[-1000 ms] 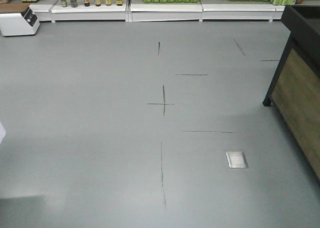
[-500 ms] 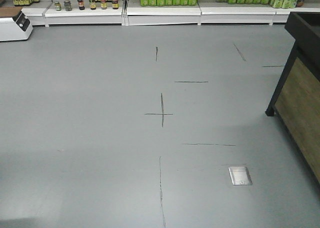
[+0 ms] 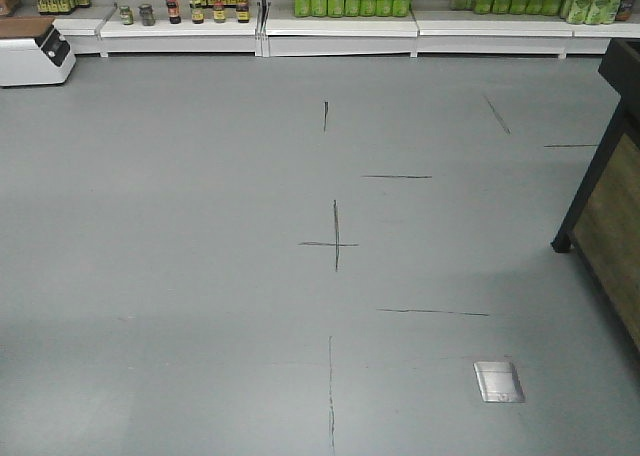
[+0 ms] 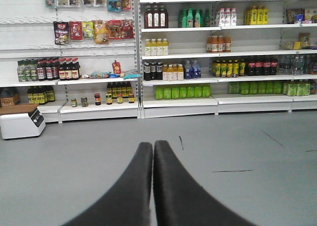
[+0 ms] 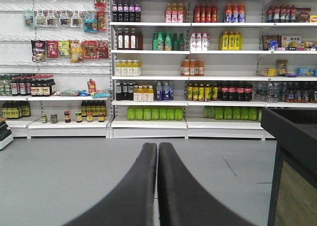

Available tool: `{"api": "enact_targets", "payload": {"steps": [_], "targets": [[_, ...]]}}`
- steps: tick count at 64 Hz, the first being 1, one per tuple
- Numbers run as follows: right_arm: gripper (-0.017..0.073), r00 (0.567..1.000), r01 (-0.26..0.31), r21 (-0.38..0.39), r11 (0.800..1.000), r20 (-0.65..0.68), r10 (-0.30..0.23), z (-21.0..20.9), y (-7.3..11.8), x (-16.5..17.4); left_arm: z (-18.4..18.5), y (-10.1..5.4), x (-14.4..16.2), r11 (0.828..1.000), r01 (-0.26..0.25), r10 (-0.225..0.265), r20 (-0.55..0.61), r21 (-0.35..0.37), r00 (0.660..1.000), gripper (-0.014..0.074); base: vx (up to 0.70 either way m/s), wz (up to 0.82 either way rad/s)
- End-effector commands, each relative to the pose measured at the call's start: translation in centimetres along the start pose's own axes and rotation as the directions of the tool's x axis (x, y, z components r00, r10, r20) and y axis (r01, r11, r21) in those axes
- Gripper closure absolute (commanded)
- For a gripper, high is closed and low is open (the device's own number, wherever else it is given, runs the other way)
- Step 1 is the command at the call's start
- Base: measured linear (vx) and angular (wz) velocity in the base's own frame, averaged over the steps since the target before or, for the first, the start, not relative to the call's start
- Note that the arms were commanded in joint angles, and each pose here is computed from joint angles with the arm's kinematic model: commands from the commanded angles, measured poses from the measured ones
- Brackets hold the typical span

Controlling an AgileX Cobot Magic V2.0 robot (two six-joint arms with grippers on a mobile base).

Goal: Pick three apples into basket with both arms
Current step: 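Drive the base forward across the floor toward the fruit tables, then turn the base toward the fruit table holding the light-blue basket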

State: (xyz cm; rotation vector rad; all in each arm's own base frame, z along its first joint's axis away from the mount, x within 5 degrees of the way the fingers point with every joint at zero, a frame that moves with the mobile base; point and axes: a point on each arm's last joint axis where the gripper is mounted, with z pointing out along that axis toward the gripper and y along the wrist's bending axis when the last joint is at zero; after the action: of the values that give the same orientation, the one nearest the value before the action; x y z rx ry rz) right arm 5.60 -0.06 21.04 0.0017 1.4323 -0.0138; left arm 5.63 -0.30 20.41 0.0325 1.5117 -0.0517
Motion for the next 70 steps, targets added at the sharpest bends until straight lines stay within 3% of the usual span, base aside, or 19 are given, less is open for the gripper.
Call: {"api": "enact_targets", "payload": {"steps": [1, 36, 70], "targets": [[0.0568, 0.998, 0.010, 0.002, 1.000, 0.068, -0.010, -0.10, -0.01, -0.23, -0.07, -0.04, -0.01, 1.000, 0.015, -0.015, 0.064, 0.007, 0.998, 0.0600, 0.16, 0.03], [0.0568, 0.998, 0.010, 0.002, 1.000, 0.068, -0.010, -0.10, -0.01, -0.23, -0.07, -0.04, -0.01, 1.000, 0.015, -0.015, 0.064, 0.007, 0.998, 0.0600, 0.15, -0.04], [0.0568, 0.998, 0.010, 0.002, 1.000, 0.068, -0.010, -0.10, -0.01, -0.23, -0.07, -0.04, -0.01, 1.000, 0.015, -0.015, 0.064, 0.007, 0.998, 0.0600, 0.11, -0.37]]}}
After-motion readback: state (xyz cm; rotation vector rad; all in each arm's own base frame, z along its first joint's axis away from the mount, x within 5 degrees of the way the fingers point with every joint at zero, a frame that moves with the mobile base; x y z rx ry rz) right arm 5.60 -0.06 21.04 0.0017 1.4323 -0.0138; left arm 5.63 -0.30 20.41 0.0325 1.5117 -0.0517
